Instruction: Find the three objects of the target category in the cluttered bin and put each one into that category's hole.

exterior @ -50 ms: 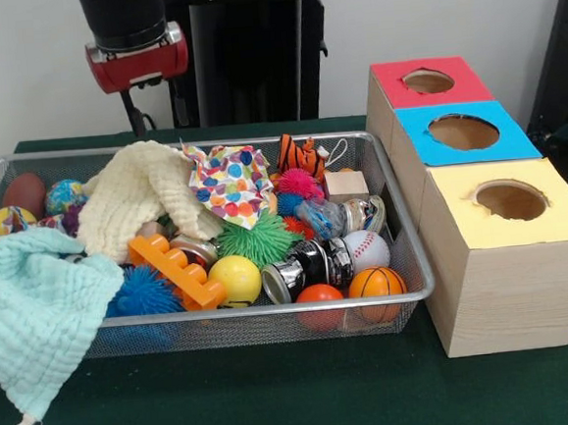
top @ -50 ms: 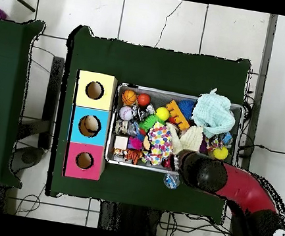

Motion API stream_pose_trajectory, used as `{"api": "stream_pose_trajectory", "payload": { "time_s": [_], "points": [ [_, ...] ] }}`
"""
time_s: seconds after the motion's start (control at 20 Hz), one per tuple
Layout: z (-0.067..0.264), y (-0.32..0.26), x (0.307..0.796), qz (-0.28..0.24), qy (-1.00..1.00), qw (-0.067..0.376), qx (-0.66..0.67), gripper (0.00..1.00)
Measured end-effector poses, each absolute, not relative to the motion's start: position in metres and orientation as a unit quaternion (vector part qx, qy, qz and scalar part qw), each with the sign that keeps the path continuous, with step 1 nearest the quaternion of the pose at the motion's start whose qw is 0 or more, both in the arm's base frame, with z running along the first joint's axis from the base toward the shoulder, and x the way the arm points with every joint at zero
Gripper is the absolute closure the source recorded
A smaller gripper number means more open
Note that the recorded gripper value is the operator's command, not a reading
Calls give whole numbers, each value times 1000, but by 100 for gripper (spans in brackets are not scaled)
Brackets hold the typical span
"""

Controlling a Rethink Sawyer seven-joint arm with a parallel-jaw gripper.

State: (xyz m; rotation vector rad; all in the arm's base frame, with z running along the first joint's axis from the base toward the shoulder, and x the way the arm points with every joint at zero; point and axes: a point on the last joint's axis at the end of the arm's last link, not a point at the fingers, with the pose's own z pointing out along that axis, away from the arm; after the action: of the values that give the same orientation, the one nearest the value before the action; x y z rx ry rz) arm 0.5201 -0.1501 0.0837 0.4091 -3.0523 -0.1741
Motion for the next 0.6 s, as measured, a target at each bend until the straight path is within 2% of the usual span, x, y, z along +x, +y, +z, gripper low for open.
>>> {"api": "stream_pose_trajectory", "payload": {
  "time_s": [0.6],
  "points": [
    [66, -153, 505, -65, -989, 46, 122, 0]
  ]
}}
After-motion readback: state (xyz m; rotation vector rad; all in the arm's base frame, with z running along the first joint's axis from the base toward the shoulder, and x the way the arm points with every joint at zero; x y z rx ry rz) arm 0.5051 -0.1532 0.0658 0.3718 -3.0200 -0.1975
